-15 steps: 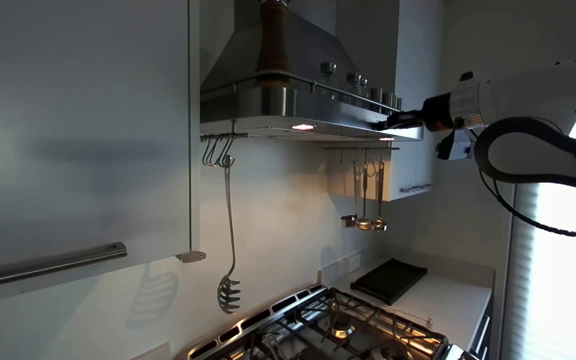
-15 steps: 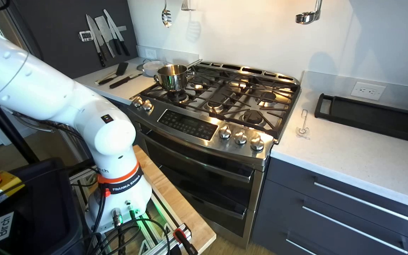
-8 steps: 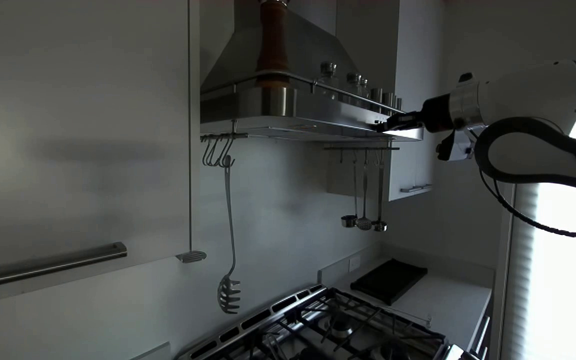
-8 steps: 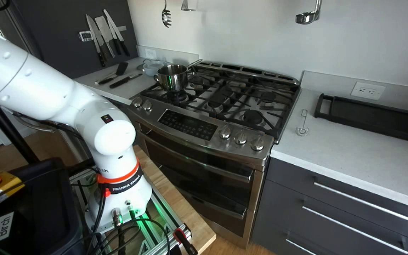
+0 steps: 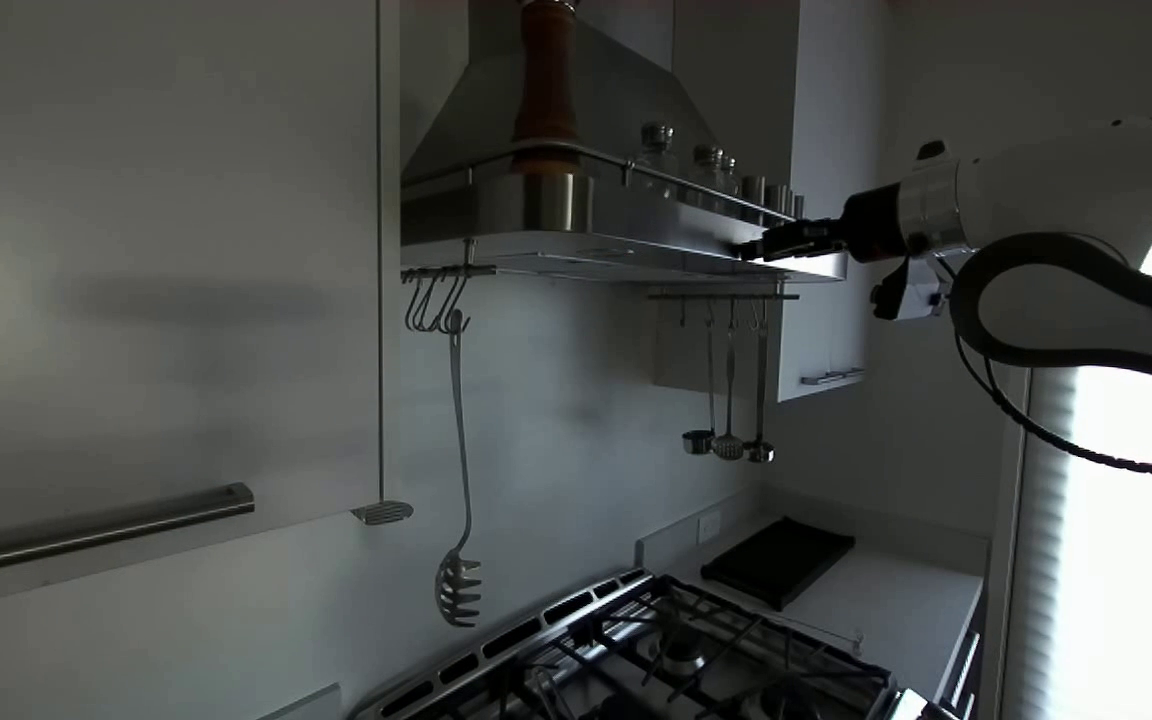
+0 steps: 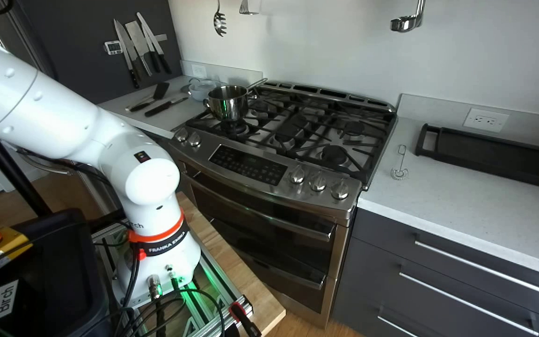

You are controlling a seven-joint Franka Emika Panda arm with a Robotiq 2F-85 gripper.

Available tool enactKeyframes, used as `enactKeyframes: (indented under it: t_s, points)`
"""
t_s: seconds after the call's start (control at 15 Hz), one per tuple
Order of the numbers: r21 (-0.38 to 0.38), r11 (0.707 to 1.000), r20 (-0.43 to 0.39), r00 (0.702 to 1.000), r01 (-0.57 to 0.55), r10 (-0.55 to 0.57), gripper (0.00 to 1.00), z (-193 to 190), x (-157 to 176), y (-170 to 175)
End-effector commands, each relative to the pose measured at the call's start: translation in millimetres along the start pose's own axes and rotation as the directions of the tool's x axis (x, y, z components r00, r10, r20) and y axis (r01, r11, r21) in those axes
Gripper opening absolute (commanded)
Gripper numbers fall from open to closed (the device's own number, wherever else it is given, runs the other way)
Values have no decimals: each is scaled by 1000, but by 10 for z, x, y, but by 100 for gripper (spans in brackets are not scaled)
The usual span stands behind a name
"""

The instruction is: Push the far left button on the kitchen hood

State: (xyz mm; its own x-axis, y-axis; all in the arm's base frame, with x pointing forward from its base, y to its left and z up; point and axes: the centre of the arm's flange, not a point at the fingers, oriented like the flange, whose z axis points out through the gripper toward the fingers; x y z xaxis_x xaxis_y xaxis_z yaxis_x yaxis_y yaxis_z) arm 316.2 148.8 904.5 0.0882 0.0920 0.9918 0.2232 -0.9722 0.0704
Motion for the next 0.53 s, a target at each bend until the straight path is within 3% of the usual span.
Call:
enactKeyframes:
  t_s: [0.0, 0.13, 0.47]
  points:
    - [11, 1000, -57, 998, 2, -1, 84, -101, 106, -42]
    - [-18, 1000, -61, 998, -5, 3, 99, -162, 168, -44]
    - [-65, 997, -19, 999, -45, 43, 100, -289, 259, -19]
